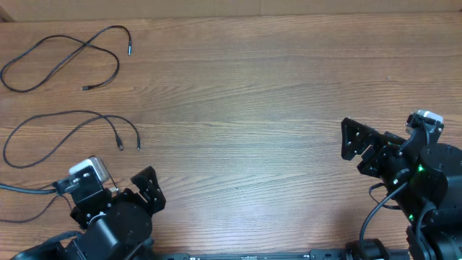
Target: Untangle cables
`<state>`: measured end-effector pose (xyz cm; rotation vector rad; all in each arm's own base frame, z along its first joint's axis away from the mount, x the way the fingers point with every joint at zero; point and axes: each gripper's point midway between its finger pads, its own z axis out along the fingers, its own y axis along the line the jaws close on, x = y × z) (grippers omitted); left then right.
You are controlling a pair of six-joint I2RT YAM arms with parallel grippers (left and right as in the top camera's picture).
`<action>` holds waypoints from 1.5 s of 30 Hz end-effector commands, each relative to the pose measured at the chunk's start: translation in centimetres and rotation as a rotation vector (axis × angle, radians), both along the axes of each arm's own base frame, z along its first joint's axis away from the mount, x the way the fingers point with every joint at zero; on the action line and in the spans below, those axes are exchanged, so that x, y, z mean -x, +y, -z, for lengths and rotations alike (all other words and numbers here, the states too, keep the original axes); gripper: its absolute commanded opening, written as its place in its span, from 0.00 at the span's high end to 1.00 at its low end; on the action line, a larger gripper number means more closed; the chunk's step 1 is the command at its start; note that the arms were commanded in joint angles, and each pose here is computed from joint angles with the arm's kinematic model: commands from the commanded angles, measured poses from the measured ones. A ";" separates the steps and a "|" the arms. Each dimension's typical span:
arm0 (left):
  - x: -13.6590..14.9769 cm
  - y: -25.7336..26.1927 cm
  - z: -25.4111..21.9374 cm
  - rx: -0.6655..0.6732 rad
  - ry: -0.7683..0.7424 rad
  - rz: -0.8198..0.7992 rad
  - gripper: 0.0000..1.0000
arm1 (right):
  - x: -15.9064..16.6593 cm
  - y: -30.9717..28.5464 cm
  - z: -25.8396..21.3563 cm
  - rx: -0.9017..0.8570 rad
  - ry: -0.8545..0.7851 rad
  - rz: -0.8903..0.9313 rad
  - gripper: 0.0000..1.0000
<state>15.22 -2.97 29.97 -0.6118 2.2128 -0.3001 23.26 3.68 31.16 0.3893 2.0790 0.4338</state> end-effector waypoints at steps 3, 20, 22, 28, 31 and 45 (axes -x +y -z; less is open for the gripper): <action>1.0 -1.8 1.1 0.073 0.082 0.071 0.00 | 0.0 0.0 0.2 0.011 0.001 -0.001 0.00; 1.1 -1.9 1.2 0.077 0.086 0.075 0.00 | -0.4 -3.1 2.7 0.153 0.019 0.121 0.00; 1.1 -1.9 1.2 0.077 0.086 0.075 0.00 | -1.3 -2.8 3.3 0.195 -0.058 0.068 0.00; 1.1 -1.9 1.2 0.077 0.086 0.075 0.00 | -2.3 -3.5 6.1 0.281 -0.248 0.016 0.00; 1.1 -1.9 1.2 0.077 0.086 0.075 0.00 | -2.4 -3.7 7.3 0.285 -0.339 0.039 0.00; 1.1 -1.9 1.2 0.077 0.086 0.075 0.00 | -1.2 -3.9 13.6 0.337 -0.456 0.051 0.00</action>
